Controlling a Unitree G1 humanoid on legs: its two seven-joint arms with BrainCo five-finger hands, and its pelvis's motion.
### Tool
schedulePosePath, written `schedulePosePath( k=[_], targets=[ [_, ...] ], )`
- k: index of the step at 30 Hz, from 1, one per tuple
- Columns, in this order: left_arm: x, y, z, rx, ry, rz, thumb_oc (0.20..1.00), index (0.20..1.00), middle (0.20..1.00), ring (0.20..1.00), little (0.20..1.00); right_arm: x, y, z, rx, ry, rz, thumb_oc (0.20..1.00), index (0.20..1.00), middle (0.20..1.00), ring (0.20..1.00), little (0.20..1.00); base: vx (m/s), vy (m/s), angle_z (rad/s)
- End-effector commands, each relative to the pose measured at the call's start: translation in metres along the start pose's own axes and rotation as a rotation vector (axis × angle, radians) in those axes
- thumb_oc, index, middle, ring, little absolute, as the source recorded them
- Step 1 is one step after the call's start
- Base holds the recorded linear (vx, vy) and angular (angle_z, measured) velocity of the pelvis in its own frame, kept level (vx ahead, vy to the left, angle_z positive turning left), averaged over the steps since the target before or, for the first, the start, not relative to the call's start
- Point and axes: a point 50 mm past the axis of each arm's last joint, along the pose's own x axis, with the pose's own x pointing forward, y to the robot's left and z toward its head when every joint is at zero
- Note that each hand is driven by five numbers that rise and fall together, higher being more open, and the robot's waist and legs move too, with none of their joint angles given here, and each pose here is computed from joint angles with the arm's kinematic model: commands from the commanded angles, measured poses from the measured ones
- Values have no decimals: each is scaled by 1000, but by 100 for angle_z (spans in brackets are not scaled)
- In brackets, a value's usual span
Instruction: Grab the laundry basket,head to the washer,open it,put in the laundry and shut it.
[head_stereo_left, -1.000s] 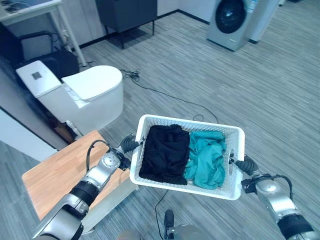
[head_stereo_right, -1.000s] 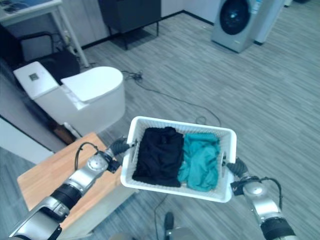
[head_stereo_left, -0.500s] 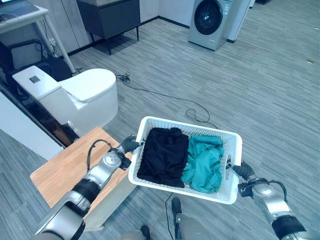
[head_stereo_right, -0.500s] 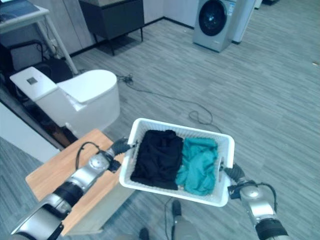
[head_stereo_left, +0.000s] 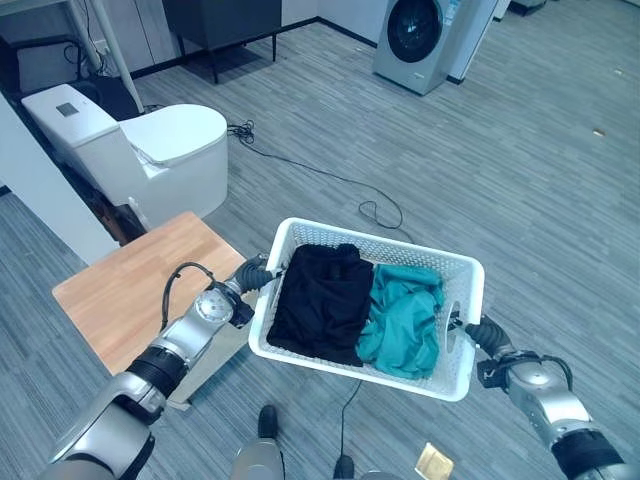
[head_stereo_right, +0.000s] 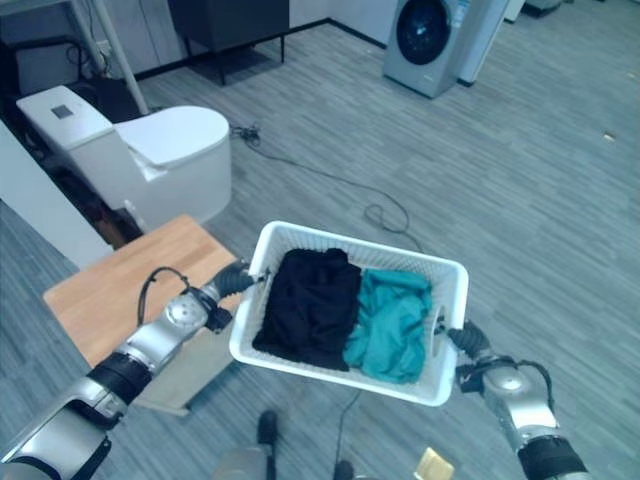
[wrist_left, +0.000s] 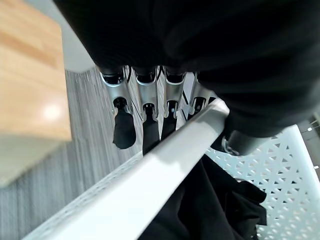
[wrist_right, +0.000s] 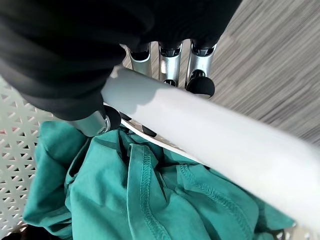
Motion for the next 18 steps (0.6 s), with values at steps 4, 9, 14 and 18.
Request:
schedulePosePath(
  k=[4, 9, 14, 18],
  targets=[
    [18, 20, 62, -92, -225, 51, 200, 200, 200, 200, 200, -12, -29, 73, 163, -341, -18, 200, 200, 200, 200, 200, 31, -156, 17],
    [16, 23, 53, -76, -201, 61, 200, 200, 200, 200, 200, -7, -14, 79, 148, -348, 44, 200, 200, 200, 200, 200, 231, -51, -8],
    [16, 29, 48, -67, -175, 79, 200, 200, 200, 200, 200, 4, 3, 84, 165, -346, 89, 200, 200, 200, 200, 200, 399, -19, -21],
    [2, 43, 27, -52, -131, 117, 200, 200, 200, 200, 200, 7, 25, 81, 184, -344, 176, 200, 200, 200, 200, 200, 617, 55, -52]
  ],
)
